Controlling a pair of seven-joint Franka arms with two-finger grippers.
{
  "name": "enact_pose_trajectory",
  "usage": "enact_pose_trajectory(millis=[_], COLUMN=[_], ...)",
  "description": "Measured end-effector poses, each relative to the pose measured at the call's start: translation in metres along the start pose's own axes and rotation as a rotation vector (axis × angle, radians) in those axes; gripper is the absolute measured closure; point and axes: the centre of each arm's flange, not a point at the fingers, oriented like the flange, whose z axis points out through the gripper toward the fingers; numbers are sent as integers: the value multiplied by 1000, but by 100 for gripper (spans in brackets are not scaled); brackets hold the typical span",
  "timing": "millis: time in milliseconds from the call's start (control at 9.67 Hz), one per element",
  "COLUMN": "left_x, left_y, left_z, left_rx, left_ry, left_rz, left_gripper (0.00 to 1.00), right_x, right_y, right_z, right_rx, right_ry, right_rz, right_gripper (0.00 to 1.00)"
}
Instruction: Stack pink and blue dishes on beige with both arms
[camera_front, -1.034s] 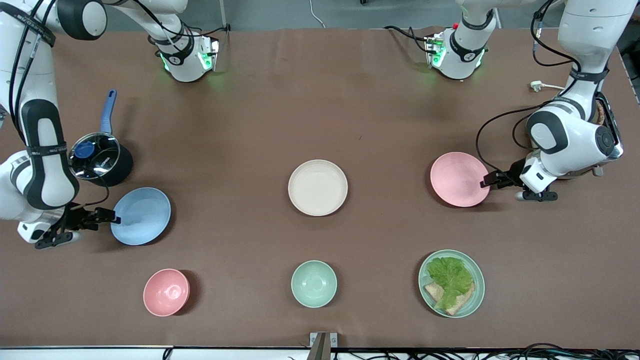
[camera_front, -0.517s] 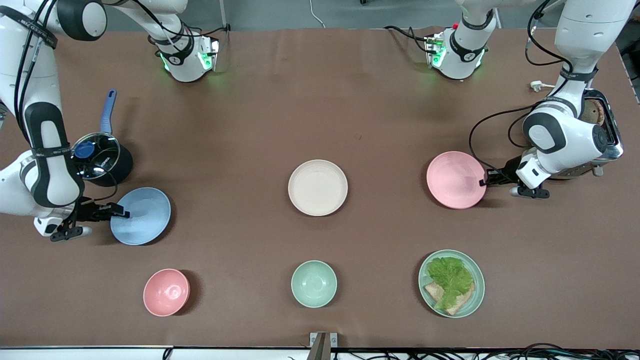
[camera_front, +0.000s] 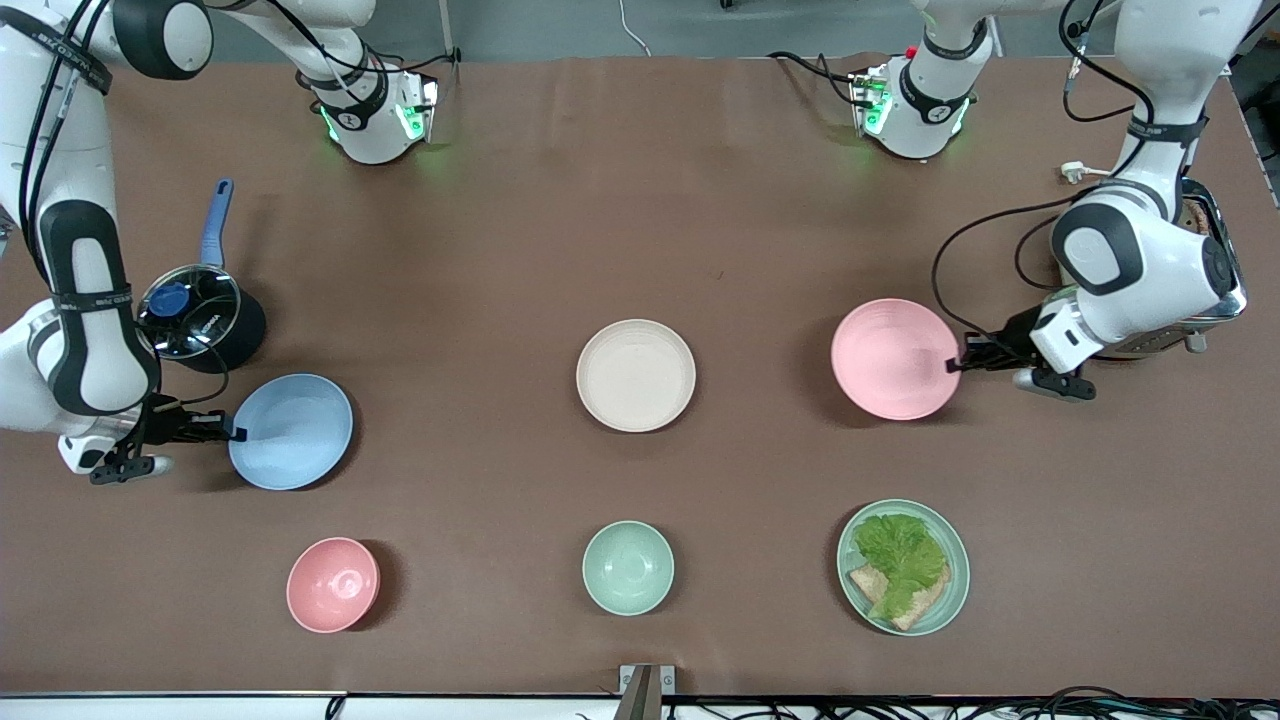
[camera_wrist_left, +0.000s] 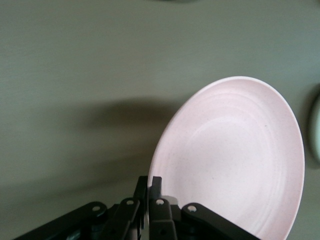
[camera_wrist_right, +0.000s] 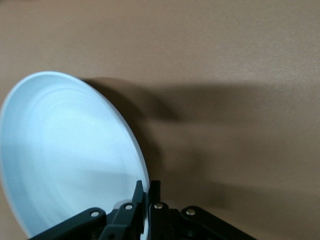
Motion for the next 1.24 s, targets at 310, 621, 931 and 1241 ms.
enact_pose_trajectory(millis=[310,621,931,1241], left_x=[0,-29,-48,-63], left_y=[150,229,270,283], left_z=[54,136,192,222], left_rx=[-20,-46,-71,-71], left_ry=[26,86,89,60], left_rz=[-135,-230,-260,-262], left_gripper=[95,95,95,93], right_x=[14,7,-2,-12], right_y=[-37,-98,-191,-291], right_z=[-61,-134,-178,-165], right_rx=[24,37,19,13], right_ry=[-33,-41,-58,-97], right_rz=[81,164,236,292], right_gripper=[95,95,95,95])
